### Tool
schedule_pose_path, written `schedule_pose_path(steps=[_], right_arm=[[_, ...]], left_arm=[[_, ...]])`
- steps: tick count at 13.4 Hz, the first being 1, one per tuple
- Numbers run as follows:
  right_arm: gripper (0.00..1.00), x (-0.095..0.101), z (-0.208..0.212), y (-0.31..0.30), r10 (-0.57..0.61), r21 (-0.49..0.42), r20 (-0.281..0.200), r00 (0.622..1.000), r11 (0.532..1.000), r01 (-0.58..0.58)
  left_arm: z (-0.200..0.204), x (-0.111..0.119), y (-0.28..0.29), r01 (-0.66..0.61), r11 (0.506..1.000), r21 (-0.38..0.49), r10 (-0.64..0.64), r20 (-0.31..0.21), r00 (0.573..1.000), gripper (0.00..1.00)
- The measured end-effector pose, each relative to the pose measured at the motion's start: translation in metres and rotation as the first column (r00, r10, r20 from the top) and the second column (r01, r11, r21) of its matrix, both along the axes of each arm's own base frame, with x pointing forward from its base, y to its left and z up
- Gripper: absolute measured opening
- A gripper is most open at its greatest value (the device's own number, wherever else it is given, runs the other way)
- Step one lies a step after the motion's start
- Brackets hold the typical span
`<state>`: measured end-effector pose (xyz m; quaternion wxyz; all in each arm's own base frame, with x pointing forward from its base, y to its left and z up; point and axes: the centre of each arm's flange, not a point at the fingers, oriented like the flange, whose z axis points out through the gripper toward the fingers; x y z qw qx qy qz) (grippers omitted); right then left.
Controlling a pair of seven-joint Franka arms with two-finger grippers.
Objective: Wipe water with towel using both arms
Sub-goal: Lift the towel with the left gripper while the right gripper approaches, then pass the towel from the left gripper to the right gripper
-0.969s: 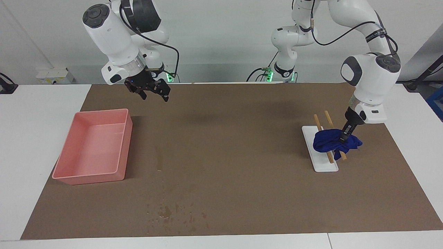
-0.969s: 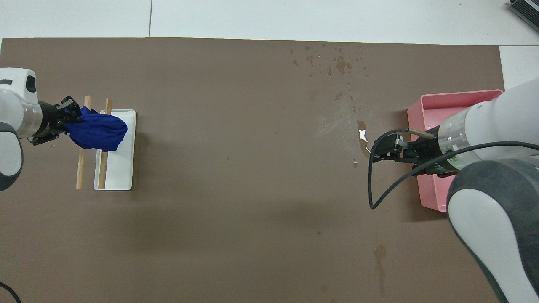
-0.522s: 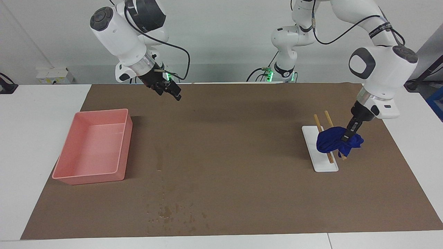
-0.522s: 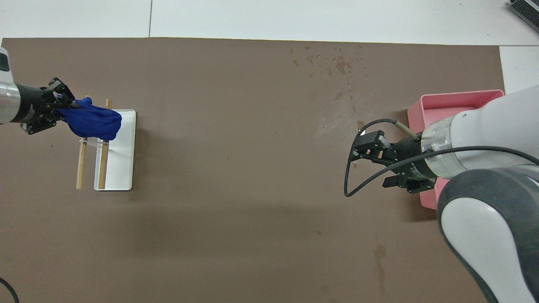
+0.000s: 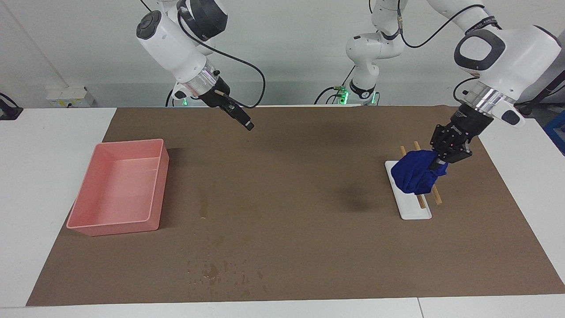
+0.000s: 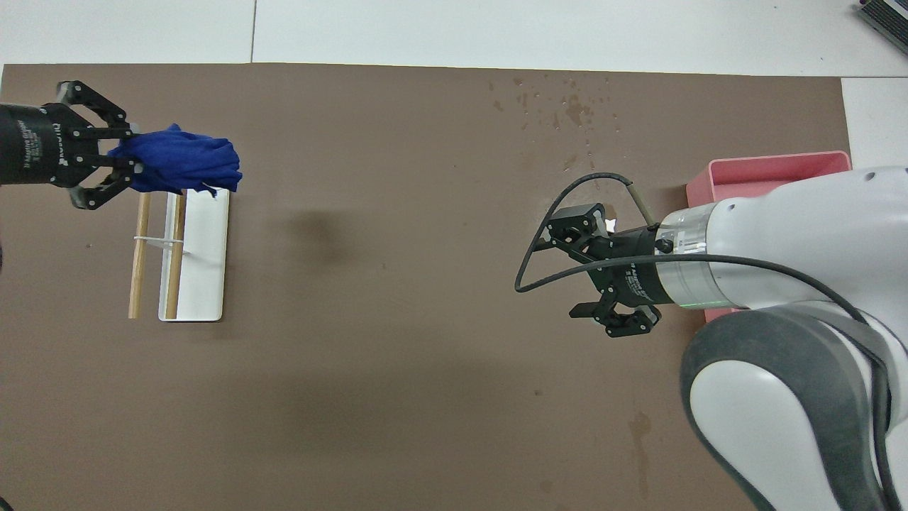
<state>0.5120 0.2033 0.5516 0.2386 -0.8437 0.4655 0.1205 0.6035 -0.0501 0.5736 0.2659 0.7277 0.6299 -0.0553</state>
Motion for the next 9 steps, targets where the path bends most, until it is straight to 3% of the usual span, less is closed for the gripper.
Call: schedule_pose_path(steps=[4,9], right_arm=[[1.0,0.003,0.001,0.014,-0.19,0.101,-0.048,0.981,0.976,0.194],[1.0,0.003,-0.002,0.038,-0.367,0.186,-0.134,0.921,0.903,0.387]], left_arm=[[-0.001,-0.031,-0.123,0.038,0.998,-0.049,-0.044,-0.125,0.991,0.22],[-0.009,-0.081,-0.228,0.064,0.996,-0.063,-0.077,-0.237,0.969,0.22]])
